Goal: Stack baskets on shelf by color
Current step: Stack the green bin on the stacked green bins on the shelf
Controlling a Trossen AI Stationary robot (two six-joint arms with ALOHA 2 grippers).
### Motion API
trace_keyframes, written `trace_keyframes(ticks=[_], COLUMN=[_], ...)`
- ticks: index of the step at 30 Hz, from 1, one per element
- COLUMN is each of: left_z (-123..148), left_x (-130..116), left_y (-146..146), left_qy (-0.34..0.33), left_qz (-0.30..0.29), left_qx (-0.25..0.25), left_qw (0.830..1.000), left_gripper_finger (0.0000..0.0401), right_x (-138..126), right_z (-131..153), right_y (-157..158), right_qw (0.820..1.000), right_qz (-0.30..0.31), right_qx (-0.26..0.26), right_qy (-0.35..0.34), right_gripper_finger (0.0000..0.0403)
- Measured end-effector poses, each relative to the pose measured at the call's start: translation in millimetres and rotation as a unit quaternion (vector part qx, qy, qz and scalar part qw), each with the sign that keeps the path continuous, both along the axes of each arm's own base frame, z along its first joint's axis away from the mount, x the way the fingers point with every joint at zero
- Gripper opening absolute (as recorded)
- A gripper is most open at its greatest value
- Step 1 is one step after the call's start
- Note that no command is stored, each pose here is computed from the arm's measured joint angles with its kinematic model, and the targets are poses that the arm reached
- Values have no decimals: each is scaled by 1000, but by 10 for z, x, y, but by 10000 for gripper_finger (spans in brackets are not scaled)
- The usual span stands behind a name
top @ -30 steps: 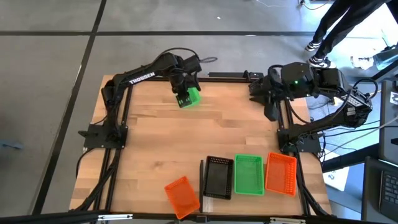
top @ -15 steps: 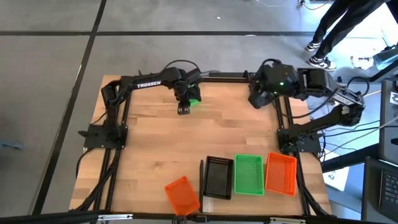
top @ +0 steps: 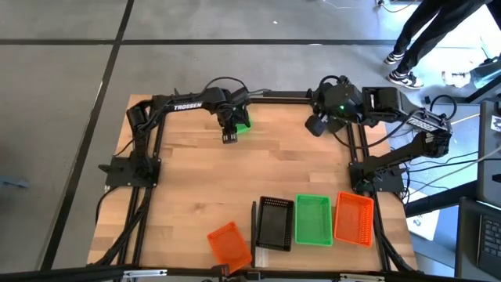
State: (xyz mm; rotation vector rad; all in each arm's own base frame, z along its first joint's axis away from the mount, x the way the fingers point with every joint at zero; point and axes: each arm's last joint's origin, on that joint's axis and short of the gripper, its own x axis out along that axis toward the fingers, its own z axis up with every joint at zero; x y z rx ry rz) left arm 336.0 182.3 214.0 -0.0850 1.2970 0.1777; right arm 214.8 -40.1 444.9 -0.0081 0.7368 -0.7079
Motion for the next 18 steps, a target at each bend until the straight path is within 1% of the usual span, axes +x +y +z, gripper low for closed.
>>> trace_keyframes(ticks=[5, 12, 18], left_z=[-77, -205, -329], left_x=[17, -15, -35], left_y=[14, -6, -6], left_qy=[-18, -15, -17], left_qz=[-4, -14, -11], left_qx=[11, 11, 31], left_qw=[1000, 1000, 999], left_gripper_finger=[96, 96, 96], right_x=[0, -1, -2], right_z=[0, 0, 1], right_y=[0, 1, 1], right_qw=[1000, 1000, 1000], right_qz=[-2, -3, -5], right_qx=[2, 5, 6], right_qy=[-2, -4, -6], right_gripper_finger=[87, 87, 87])
